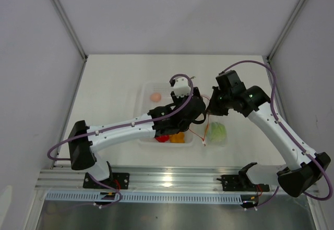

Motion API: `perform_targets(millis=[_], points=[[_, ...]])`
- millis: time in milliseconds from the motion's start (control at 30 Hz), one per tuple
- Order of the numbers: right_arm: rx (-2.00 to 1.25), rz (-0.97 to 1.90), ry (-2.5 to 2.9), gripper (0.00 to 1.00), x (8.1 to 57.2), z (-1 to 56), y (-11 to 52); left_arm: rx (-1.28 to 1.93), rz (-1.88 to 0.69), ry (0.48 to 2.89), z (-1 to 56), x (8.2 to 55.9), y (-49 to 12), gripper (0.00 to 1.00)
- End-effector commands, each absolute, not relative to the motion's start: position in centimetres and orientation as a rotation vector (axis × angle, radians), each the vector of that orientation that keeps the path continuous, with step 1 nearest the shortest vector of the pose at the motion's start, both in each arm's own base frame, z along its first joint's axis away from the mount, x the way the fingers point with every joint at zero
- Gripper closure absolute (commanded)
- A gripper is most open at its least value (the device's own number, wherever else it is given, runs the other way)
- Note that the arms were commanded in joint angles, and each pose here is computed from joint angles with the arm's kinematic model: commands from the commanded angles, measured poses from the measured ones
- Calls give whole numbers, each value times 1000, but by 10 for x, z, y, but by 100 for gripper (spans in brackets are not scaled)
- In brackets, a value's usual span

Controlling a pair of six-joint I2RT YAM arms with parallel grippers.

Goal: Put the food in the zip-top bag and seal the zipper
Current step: Place the fake vegetable in the zipper food storage bag.

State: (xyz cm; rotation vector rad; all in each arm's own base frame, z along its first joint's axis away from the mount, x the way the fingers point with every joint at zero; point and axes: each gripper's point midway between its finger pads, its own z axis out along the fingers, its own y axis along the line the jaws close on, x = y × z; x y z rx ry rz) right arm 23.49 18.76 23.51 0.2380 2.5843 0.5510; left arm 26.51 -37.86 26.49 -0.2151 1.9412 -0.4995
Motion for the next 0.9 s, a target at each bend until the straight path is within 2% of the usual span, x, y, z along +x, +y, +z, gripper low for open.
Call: perform_targets(millis=[0,67,100,267,400,467,633,867], points=[[238,631,2522,100,240,257,196,-222,-568,1859,283,270,-390,54],[241,632,2522,100,240,258,196,-162,-585,1865,282,267,-396,37],[238,637,2517,100,241,260,196,-157,-595,1865,282,267,-397,22],[254,640,2508,100,243,262,192,-151,-613,1875,274,261,-393,0],[256,638,2512,100,244,260,190,-133,-632,1865,266,257,-386,0],[259,635,2513,100,245,260,188,-134,-678,1829,280,256,-386,1],[260,607,2516,100,244,261,183,-144,-632,1816,285,255,-362,3],[270,510,2533,100,250,253,166,86,-551,1798,290,244,-323,14]])
